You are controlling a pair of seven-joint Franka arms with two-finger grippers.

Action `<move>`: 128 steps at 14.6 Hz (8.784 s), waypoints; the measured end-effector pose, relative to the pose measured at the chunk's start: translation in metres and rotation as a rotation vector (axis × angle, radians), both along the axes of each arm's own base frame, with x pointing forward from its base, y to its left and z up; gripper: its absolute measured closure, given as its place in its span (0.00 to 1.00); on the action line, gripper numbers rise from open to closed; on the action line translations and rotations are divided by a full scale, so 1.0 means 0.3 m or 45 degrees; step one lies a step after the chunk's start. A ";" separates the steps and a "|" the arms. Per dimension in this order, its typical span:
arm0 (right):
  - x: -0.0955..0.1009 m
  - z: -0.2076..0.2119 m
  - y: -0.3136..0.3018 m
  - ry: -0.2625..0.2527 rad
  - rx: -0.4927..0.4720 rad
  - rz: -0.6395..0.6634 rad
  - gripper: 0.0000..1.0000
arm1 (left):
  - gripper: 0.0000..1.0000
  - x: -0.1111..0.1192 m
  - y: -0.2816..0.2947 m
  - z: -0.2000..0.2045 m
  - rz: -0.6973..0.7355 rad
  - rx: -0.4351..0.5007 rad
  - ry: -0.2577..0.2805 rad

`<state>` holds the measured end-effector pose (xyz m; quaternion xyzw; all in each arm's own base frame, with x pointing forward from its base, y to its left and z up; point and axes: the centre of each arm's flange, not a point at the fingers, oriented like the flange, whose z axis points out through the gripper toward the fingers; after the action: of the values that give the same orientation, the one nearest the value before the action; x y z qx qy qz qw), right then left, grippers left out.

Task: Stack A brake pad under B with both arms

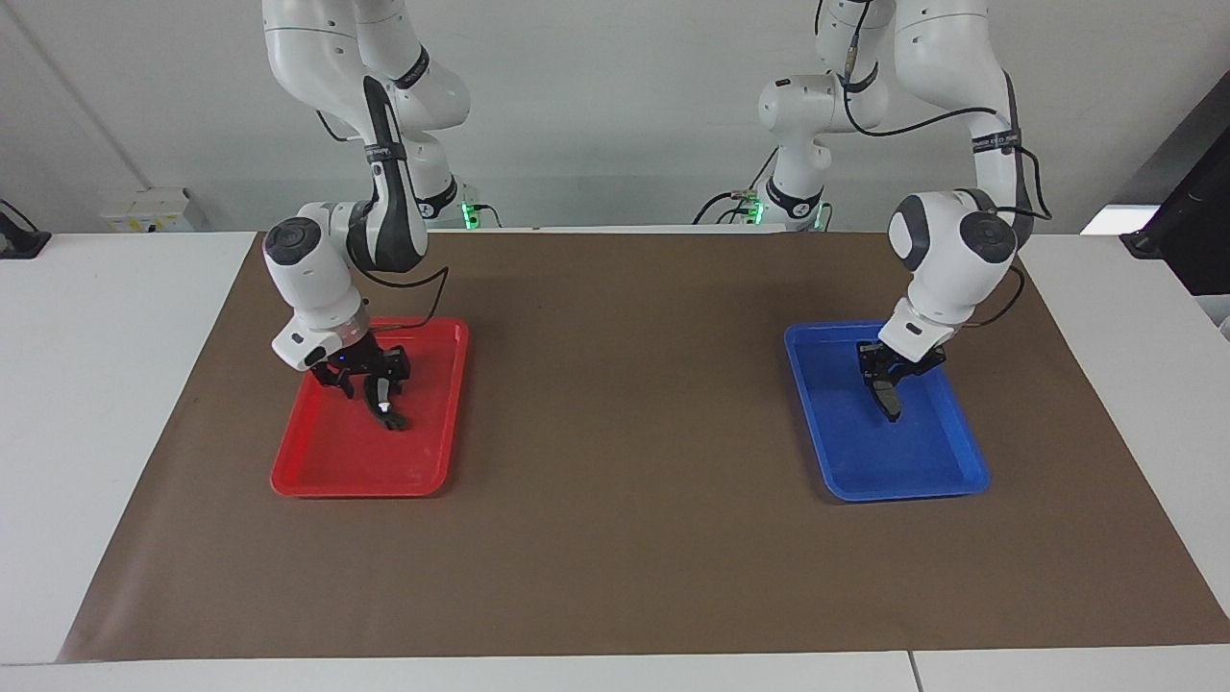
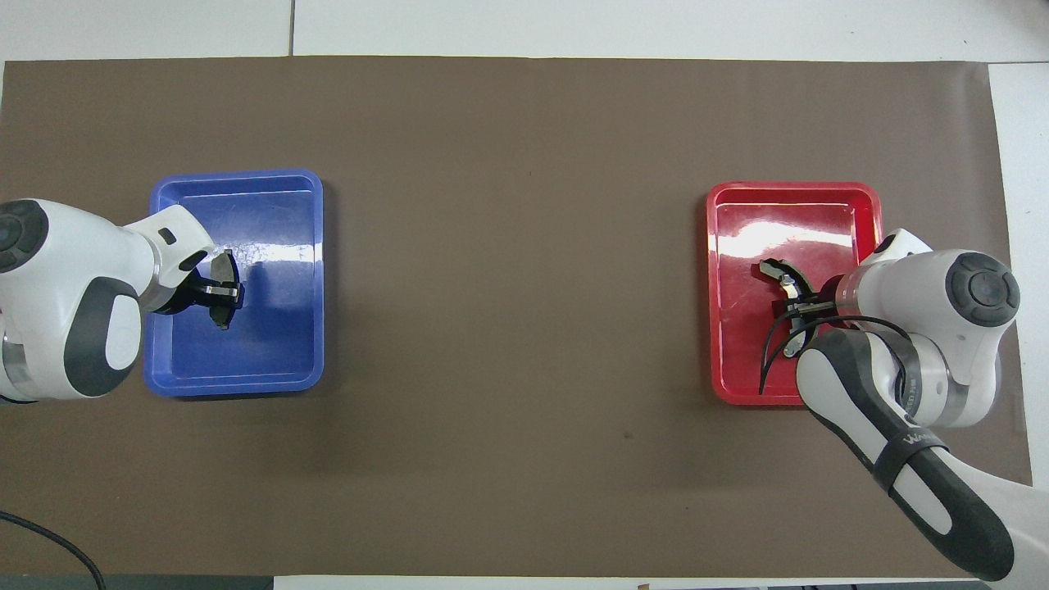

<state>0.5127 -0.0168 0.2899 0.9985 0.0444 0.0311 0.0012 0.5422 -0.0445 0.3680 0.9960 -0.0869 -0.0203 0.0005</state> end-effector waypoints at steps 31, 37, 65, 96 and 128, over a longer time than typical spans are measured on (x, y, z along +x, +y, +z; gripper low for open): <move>0.167 0.486 0.456 0.077 0.025 -0.060 0.57 | 0.01 -0.137 -1.235 -0.125 0.050 -0.058 -0.123; 0.132 0.412 0.697 0.100 0.017 -0.109 0.57 | 0.01 -0.008 -0.673 0.228 0.011 -0.006 -0.066; 0.097 0.033 1.333 0.023 0.031 -0.152 0.57 | 0.00 0.032 0.142 0.731 0.071 0.028 0.004; 0.231 0.634 0.593 -0.001 0.034 -0.395 0.00 | 0.00 0.032 0.145 0.731 0.073 0.028 0.004; 0.096 1.123 0.044 0.134 -0.042 -0.200 0.00 | 0.00 0.032 0.146 0.731 0.074 0.028 0.004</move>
<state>0.5413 -0.0035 0.6269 0.9990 -0.0337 -0.0225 0.0176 0.5517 -0.0007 0.5874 0.9980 -0.0577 -0.0228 -0.0098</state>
